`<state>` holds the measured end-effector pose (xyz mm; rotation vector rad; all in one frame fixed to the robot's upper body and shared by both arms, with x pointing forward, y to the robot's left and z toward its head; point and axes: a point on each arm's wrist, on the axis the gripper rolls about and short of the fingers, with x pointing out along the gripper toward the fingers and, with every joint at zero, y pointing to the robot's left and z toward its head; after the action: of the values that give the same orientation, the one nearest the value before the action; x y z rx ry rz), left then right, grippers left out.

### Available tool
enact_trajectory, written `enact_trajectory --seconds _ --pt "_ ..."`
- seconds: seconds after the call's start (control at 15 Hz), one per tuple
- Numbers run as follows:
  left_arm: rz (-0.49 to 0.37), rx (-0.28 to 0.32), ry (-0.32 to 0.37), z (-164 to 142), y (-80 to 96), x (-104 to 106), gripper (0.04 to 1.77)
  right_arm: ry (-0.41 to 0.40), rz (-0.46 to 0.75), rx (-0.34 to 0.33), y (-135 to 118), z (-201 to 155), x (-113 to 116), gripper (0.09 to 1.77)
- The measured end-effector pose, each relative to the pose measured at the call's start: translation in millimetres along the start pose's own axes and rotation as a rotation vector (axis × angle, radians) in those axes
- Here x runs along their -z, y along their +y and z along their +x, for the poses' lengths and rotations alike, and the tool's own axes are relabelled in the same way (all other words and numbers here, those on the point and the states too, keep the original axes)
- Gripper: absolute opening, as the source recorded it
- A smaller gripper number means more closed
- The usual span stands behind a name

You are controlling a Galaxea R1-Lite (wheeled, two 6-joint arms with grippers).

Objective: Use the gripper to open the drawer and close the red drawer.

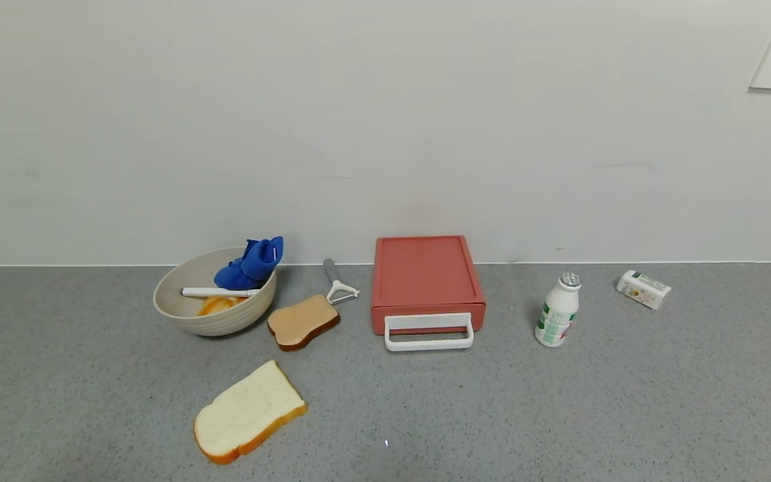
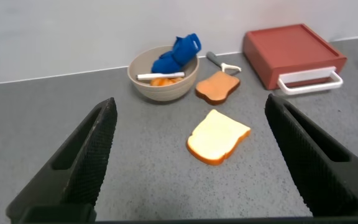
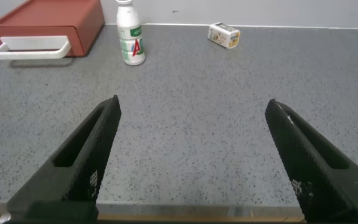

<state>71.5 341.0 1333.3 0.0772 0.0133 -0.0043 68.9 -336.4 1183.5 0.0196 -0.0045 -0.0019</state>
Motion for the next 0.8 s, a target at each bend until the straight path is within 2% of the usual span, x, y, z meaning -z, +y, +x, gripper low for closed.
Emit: enact_trajectory --seconds 0.13,0.2,0.4,0.47,0.6,0.8 --pt "-0.008 -0.041 -0.02 -8.2 1.0 6.2 1.72 0.0 0.0 0.0 0.0 0.0 0.0 1.71" --pt "-0.014 -0.088 -0.024 -11.3 2.0 9.9 1.72 0.0 0.001 0.0 0.0 0.0 0.0 1.71" --pt "-0.04 -0.289 -0.037 -17.7 4.4 15.1 1.72 0.003 0.001 0.001 0.0 0.0 0.3 1.71" --pt "-0.043 -0.322 -0.048 -20.3 3.9 13.6 1.72 0.003 0.001 0.001 0.0 0.0 0.2 1.71" --pt "-0.042 -0.35 -0.089 -28.6 1.8 8.1 1.72 0.002 0.001 0.001 0.0 0.0 0.1 1.71" --pt "-0.038 -0.29 -0.116 -35.7 -1.9 18.7 1.72 0.0 0.001 0.001 0.0 -0.1 -0.2 1.71"
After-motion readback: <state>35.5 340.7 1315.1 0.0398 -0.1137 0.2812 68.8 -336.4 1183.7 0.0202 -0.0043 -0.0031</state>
